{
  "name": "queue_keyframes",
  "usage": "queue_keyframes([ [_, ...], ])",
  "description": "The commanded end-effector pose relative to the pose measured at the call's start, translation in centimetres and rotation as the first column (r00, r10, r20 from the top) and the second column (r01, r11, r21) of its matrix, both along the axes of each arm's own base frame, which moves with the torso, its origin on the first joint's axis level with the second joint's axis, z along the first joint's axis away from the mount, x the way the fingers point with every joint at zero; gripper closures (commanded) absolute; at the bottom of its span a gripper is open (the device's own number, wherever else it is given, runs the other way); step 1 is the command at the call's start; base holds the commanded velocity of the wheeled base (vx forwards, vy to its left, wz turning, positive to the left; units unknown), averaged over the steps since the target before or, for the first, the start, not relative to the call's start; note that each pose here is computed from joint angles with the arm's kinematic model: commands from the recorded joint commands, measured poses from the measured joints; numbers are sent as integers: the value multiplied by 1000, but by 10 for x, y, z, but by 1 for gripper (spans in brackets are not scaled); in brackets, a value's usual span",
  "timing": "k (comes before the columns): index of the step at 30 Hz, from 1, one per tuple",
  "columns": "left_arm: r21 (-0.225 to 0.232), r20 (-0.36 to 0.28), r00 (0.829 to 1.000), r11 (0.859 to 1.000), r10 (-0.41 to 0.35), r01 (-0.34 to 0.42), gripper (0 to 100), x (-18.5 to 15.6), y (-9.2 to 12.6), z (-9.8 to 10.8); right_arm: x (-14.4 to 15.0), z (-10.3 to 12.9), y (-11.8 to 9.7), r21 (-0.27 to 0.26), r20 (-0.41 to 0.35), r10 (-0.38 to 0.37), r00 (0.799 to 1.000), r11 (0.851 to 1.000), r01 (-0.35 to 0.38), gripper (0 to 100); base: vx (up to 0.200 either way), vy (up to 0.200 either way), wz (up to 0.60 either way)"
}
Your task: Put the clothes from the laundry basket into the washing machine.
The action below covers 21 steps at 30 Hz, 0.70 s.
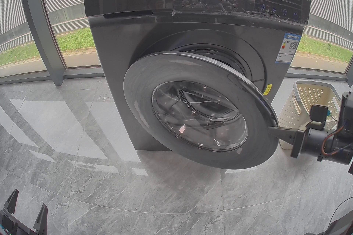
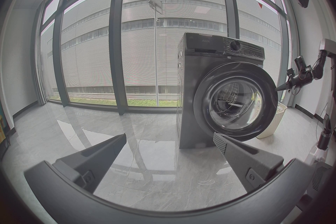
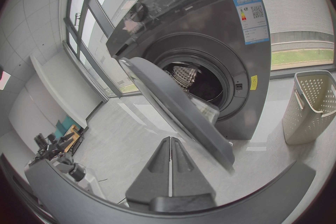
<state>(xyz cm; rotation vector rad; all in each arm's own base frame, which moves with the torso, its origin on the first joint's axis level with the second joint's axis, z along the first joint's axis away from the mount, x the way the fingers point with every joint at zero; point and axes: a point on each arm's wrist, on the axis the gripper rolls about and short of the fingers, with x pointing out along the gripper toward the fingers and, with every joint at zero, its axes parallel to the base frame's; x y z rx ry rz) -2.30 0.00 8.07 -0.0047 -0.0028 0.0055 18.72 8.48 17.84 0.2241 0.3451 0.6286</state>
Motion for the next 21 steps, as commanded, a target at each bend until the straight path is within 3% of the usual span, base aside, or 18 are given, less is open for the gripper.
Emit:
queue_keyframes([
  [1, -1, -4, 1000, 1000, 1, -1, 0, 0, 0, -5, 41, -17, 4, -34, -44, -81, 996, 996, 80, 100, 0, 0, 0],
  [6, -1, -4, 1000, 1000, 1, -1, 0, 0, 0, -5, 61, -9, -13, -59, 92, -203, 975, 976, 209, 100, 0, 0, 0],
  [8, 2, -4, 1000, 1000, -1, 1, 0, 0, 0, -5, 71, -2, -23, -31, 171, -287, 942, 954, 297, 100, 0, 0, 0],
  [10, 3, -4, 1000, 1000, -1, 1, 0, 0, 0, -5, 73, 1, -27, -10, 212, -318, 924, 945, 328, 100, 0, 0, 0],
  [12, 3, -4, 1000, 1000, -1, 1, 0, 0, 0, -5, 73, 1, -29, -7, 230, -325, 917, 942, 335, 100, 0, 0, 0],
  [15, 3, -4, 1000, 1000, -1, 1, 0, 0, 0, -5, 67, -5, -27, -16, 217, -311, 925, 947, 322, 100, 0, 0, 0],
  [21, -1, -4, 1000, 1000, 1, -1, 0, 0, 0, -5, 40, -26, -12, -58, 146, -221, 964, 971, 232, 100, 0, 0, 0],
])
